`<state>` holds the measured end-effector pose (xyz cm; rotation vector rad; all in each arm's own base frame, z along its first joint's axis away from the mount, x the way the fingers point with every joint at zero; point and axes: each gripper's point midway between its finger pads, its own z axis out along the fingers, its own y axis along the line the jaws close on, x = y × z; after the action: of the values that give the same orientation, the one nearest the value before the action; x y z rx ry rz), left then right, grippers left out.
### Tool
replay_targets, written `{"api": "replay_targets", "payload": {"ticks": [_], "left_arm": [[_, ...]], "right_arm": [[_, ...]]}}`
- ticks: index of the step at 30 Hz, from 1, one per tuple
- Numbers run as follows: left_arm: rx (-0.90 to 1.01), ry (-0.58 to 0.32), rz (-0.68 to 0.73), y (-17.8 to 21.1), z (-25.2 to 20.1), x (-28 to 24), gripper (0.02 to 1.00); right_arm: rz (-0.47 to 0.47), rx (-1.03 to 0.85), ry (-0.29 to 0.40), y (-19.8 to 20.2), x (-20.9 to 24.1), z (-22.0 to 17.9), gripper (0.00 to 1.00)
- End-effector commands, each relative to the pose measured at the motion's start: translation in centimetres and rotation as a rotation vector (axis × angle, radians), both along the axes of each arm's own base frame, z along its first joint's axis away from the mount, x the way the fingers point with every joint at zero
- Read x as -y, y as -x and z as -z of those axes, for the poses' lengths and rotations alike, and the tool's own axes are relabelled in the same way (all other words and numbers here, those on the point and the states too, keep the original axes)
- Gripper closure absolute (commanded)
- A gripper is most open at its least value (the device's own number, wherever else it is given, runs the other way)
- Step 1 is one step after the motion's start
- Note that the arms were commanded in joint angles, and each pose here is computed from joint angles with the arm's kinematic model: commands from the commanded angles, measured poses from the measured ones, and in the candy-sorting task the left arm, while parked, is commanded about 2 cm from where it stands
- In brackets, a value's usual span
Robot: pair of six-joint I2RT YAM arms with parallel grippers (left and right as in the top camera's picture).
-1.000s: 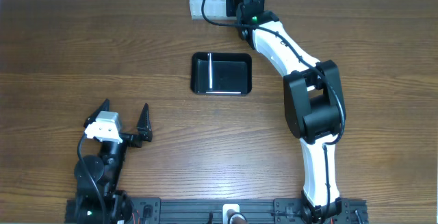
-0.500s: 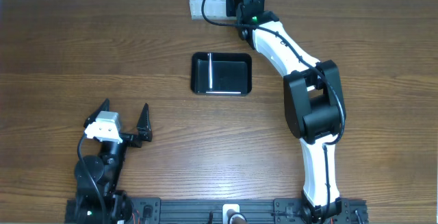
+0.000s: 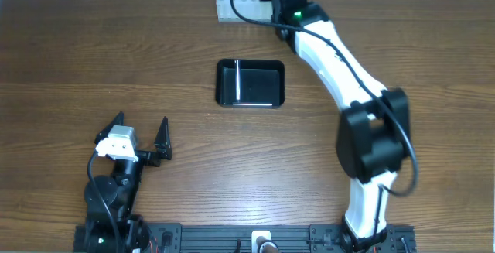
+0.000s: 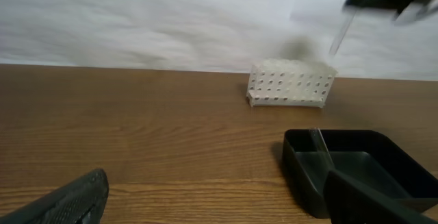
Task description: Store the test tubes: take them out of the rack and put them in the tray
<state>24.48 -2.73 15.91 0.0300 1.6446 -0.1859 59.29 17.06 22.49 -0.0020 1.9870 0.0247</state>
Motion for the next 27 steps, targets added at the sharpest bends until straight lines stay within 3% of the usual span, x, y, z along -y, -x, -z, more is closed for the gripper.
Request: {"api": "replay_targets", "payload": {"ticks": [1,6,14,17,27], "left_arm": [[0.003,-0.01,0.007,0.0,0.1,0.1,0.018],[0.003,-0.01,0.007,0.0,0.1,0.1,0.018],[0.003,-0.01,0.007,0.0,0.1,0.1,0.02],[0.003,-0.01,0.007,0.0,0.1,0.1,0.018],[0.003,-0.01,0.007,0.0,0.1,0.1,0.018]], "right_arm": [[0.012,0.151,-0.05,3.5,0.9,-10.6,0.963],[-0.008,-0.031,-0.09,7.9,0.0,-9.1,0.965],[-0.118,-0.546,-0.129,14.9,-3.5,1.9,0.939],[-0.15,-0.64,-0.13,15.7,-4.9,5.1,0.943],[-0.103,-0.836,-0.14,16.2,-7.0,14.2,0.95]]}}
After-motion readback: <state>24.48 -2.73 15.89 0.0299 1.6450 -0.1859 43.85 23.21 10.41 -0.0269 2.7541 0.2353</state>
